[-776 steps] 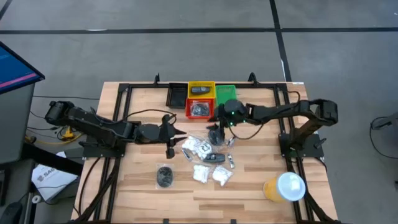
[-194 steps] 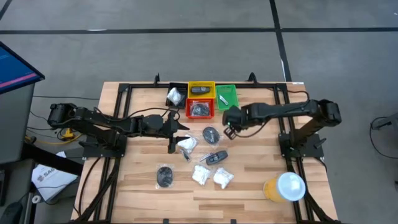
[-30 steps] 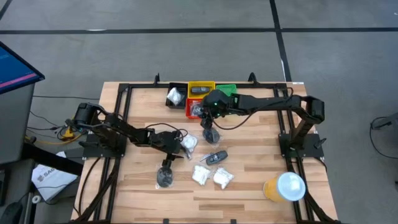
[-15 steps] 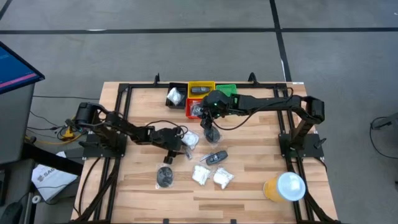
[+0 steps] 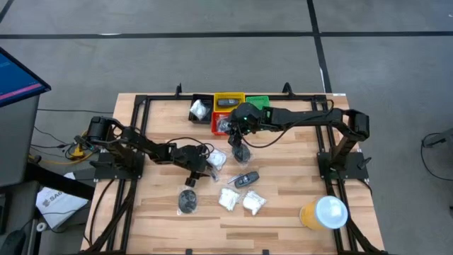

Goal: Pick & Place Travel size toiletries
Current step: Put the silver nail cutter into the green bin

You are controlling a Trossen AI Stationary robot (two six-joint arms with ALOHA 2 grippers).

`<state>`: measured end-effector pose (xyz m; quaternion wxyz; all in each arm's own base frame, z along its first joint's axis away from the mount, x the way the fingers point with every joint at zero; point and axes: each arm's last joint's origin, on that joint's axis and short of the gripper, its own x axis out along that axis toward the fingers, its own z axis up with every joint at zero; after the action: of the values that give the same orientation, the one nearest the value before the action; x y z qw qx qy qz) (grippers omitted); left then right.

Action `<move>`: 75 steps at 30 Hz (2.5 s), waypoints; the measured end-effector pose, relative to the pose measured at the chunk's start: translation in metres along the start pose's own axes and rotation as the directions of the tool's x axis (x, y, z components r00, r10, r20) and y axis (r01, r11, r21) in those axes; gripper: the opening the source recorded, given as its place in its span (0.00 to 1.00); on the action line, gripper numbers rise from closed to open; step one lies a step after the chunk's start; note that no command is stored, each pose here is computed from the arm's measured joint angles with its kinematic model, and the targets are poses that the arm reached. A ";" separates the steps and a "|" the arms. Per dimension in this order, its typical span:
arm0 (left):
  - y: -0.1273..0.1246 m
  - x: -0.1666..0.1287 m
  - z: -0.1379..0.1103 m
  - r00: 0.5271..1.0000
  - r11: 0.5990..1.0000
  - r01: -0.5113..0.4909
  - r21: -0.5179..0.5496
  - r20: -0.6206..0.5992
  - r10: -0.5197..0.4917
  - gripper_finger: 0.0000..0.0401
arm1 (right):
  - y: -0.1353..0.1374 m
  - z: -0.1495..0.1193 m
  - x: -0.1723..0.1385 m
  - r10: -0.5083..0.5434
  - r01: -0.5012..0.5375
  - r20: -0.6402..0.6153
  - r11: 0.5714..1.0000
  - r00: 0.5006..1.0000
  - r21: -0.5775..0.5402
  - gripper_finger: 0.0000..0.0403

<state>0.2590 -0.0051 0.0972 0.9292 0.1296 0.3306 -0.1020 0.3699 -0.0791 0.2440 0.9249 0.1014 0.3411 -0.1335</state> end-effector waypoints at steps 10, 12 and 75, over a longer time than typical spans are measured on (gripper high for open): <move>0.008 0.000 -0.004 1.000 1.000 -0.004 -0.027 -0.013 0.003 0.44 | 0.003 0.000 0.000 0.005 -0.005 -0.001 1.000 1.000 -0.003 0.37; 0.006 0.002 -0.006 1.000 0.999 0.016 -0.034 -0.020 -0.017 0.44 | 0.003 -0.001 0.000 0.005 -0.005 -0.003 1.000 1.000 -0.004 0.37; 0.005 -0.058 0.053 0.946 0.978 -0.109 -0.178 0.285 0.157 0.05 | 0.004 -0.001 0.000 0.008 -0.008 -0.004 1.000 1.000 -0.007 0.37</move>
<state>0.2471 -0.0101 0.1748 0.9805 0.0601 0.1848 -0.0304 0.3707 -0.0745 0.2435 0.9252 0.1000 0.3429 -0.1283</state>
